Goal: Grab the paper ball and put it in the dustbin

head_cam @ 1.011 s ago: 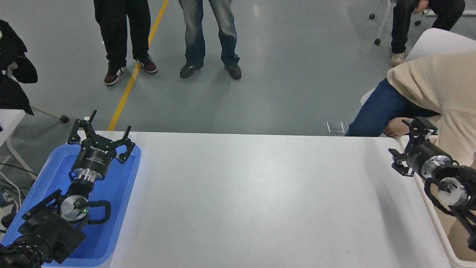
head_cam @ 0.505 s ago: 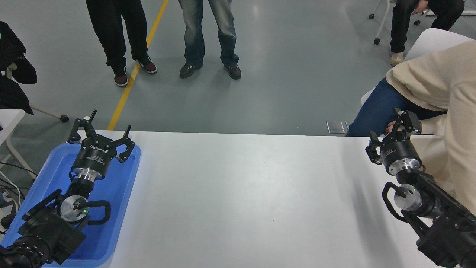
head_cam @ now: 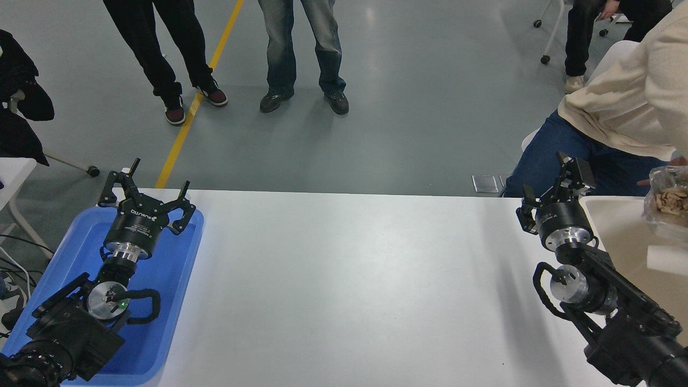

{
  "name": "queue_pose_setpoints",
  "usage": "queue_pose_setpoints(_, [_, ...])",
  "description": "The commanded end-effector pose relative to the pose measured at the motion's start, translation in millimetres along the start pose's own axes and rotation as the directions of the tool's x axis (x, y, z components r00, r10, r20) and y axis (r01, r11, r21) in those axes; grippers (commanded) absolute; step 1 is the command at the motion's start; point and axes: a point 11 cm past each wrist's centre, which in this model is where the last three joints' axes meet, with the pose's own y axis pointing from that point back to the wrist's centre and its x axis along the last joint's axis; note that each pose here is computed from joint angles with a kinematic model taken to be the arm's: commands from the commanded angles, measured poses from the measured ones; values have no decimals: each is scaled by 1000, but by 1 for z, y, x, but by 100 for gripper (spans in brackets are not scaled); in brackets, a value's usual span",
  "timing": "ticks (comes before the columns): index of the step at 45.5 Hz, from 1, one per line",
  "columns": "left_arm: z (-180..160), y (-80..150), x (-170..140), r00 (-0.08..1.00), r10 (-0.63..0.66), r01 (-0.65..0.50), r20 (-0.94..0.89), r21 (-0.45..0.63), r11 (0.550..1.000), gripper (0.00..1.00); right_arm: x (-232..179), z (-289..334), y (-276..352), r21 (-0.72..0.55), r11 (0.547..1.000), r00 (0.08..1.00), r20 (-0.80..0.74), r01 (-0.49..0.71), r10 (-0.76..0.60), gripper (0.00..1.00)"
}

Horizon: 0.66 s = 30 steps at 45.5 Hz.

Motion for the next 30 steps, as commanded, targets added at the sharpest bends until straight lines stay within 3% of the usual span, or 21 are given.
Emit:
queue_pose_setpoints(1, [0, 0, 0, 1000, 1, -1, 1, 0, 1000, 100, -2, -6, 3, 48, 999, 984, 174, 18, -26, 100])
queue_pose_setpoints(13, [-1, 0, 0, 1000, 2, -2, 0, 2, 1000, 100, -10, -1, 17, 87, 991, 969, 216, 105, -121, 100])
queue_pose_setpoints(30, [-1, 0, 0, 1000, 1, -1, -1, 1, 1000, 100, -13, 3, 19, 81, 988, 967, 210, 132, -147, 100])
